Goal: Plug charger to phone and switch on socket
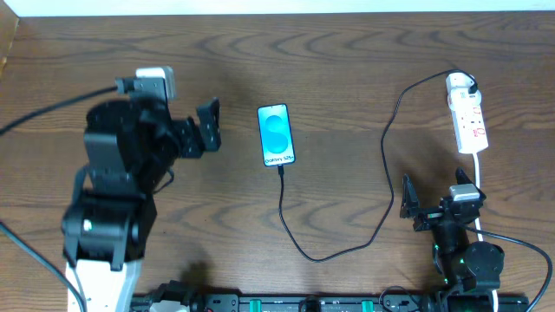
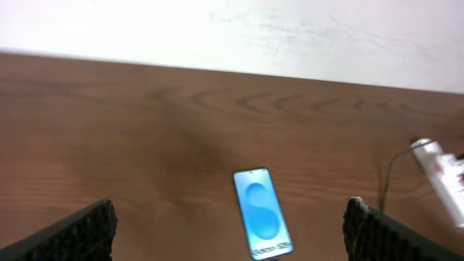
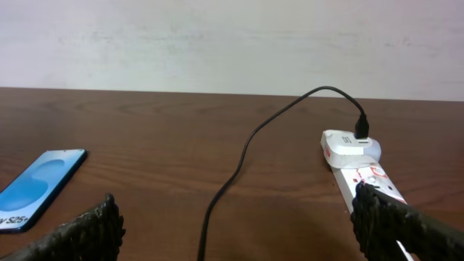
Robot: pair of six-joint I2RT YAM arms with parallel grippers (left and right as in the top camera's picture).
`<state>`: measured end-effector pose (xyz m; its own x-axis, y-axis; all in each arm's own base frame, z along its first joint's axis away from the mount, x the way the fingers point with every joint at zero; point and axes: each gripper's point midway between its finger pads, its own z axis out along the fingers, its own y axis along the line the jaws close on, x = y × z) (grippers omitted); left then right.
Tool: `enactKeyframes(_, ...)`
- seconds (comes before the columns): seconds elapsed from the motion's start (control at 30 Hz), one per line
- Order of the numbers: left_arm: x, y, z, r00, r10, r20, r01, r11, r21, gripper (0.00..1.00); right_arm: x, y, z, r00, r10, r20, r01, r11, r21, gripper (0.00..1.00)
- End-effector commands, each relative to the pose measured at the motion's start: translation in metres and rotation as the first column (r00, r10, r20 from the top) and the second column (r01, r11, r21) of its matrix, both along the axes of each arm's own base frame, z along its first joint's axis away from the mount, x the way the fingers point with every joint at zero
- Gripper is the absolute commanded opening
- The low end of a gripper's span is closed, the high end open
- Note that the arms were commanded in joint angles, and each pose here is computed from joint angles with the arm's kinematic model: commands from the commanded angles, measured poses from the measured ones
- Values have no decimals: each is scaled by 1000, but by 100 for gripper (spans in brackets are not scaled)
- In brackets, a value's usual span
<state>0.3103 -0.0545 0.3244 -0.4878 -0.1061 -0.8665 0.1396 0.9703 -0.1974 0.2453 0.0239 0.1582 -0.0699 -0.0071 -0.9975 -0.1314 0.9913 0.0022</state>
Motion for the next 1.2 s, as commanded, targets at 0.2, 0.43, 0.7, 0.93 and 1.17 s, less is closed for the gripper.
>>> enactKeyframes(0.2,-24,19,-29,985,-6,174,-15,992,122,99,-1,1,0,1000,3,5,-3,1000,-11,99)
enactKeyframes(0.43,-40,31,-56,957,18,290,-62,988,143,99,-1,1,0,1000,3,5,-3,1000,-11,99)
enactKeyframes(0.7,-55,31,-94,924,-8,383,-70,979,189,99,-1,1,0,1000,3,5,-3,1000,-11,99)
enactKeyframes(0.93,-62,32,-133,912,-22,409,-74,973,218,99,-1,1,0,1000,3,5,-3,1000,-11,99)
enactKeyframes(1.17,-65,37,-165,916,0,401,-101,968,230,99,-1,1,0,1000,3,5,-3,1000,-11,99)
